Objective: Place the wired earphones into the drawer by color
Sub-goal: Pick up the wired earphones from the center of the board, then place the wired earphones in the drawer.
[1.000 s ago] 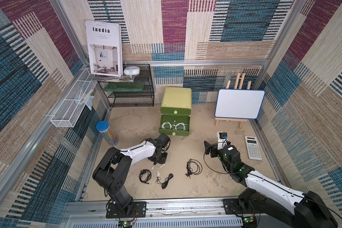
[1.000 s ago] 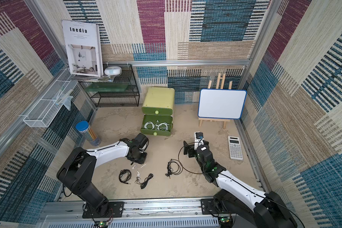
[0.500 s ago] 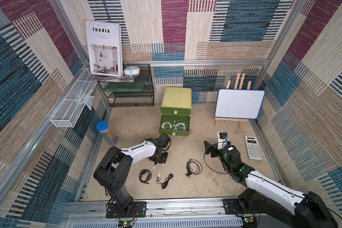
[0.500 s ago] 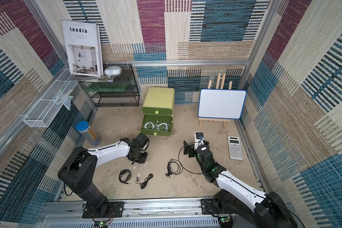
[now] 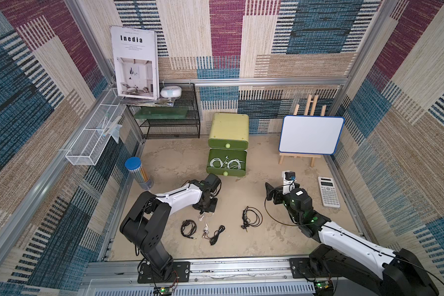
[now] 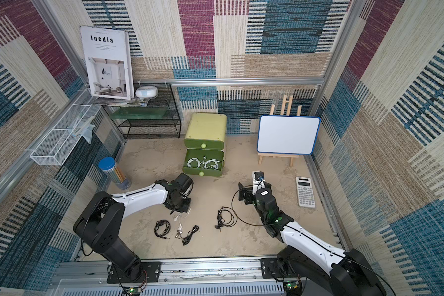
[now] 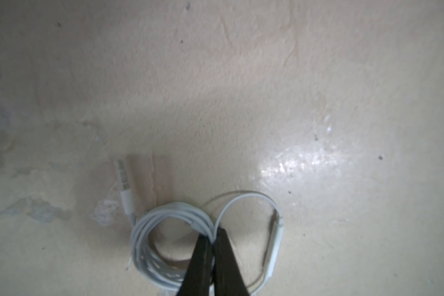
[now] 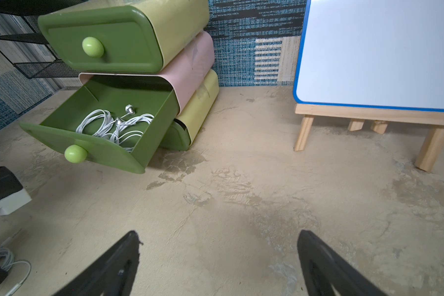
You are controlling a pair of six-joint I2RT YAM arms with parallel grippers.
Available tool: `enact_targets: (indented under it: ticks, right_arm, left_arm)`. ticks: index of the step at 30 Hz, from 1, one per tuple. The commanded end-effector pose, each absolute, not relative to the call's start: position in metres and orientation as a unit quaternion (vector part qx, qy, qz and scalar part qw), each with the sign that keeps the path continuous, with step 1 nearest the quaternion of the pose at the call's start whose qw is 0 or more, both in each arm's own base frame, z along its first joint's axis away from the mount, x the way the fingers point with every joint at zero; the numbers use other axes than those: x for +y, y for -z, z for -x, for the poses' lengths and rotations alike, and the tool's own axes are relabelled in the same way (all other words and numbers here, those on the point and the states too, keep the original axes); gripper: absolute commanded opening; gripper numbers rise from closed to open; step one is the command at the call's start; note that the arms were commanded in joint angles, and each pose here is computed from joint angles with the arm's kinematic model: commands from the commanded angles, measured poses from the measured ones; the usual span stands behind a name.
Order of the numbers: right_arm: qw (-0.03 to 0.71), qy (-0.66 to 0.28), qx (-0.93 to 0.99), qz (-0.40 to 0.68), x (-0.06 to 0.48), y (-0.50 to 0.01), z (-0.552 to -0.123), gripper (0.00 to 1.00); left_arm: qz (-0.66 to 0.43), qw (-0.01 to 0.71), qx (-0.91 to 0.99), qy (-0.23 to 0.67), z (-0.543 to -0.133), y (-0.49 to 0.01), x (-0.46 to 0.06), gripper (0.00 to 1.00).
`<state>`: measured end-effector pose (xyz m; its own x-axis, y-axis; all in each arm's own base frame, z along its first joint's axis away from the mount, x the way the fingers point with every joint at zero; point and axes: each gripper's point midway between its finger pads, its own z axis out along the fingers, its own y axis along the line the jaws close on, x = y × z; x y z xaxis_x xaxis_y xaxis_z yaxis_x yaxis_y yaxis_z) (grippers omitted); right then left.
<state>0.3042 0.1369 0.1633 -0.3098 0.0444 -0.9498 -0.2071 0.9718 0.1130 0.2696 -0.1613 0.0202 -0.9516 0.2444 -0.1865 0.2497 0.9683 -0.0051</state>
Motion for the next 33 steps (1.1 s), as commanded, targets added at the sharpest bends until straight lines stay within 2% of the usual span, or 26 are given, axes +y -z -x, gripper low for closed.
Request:
enact_targets:
  ticks: [1,12,33]
  right_arm:
    - [0.595,-0.110,0.795,0.043,0.136,-0.168,-0.305,0.99]
    - [0.596,-0.110,0.794,0.042,0.136,-0.169,-0.305,0.99]
    - [0.600,-0.111,0.792,0.039,0.134,-0.171,-0.304,0.99]
  left_arm:
    - [-0.120,0.098,0.988,0.008,-0.269,-0.026,-0.157,0.03]
    - [-0.104,0.162,0.981,0.017,-0.276,-0.064,-0.153,0.00]
    - [-0.062,0.394,0.911,0.108,-0.299,-0.211,-0.155,0.00]
